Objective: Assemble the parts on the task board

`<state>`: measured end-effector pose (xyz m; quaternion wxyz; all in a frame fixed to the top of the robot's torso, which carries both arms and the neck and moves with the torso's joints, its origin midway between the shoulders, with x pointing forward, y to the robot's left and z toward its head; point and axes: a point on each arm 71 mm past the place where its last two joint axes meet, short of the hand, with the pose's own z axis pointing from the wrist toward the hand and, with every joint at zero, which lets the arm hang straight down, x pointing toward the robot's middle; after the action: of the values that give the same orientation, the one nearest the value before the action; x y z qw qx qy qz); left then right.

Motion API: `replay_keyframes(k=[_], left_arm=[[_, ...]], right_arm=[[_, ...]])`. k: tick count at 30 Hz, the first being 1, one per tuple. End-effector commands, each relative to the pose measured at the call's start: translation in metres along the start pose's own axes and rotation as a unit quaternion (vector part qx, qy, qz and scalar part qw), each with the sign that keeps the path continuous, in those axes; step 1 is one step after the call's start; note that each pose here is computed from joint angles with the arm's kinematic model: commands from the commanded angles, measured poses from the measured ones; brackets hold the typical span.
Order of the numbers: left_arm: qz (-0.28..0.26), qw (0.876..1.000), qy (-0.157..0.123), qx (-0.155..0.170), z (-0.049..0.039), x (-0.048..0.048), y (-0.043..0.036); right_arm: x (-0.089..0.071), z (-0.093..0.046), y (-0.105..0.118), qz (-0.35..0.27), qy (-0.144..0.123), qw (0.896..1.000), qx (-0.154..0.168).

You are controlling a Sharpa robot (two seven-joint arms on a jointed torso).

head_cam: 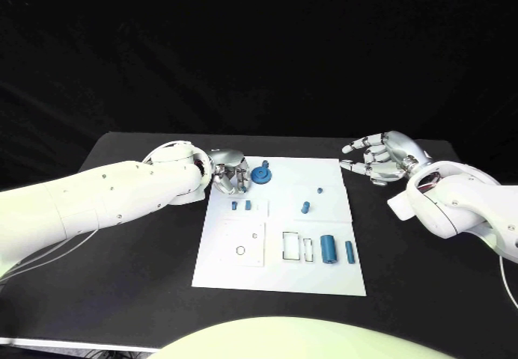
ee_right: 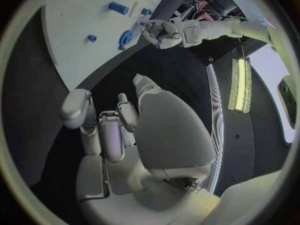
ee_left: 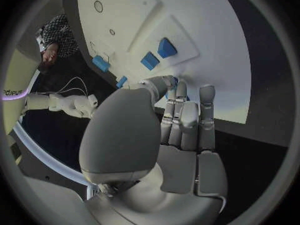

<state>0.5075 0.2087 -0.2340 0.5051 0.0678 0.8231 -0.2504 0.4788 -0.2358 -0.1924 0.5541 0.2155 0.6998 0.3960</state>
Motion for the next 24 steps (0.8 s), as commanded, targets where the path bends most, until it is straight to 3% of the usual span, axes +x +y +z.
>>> replay_keyframes(k=[1, 24], left_arm=[[-0.005, 1.0, 0.012, 0.006, 0.0013, 0.0035, -0.002], [-0.001, 1.0, 0.028, 0.003, 0.0032, 0.0087, -0.0017]], right_arm=[[0.0013, 0.0001, 0.0009, -0.002, 0.005, 1.0, -0.005], [0.0017, 0.0003, 0.001, -0.003, 0.005, 1.0, -0.005]])
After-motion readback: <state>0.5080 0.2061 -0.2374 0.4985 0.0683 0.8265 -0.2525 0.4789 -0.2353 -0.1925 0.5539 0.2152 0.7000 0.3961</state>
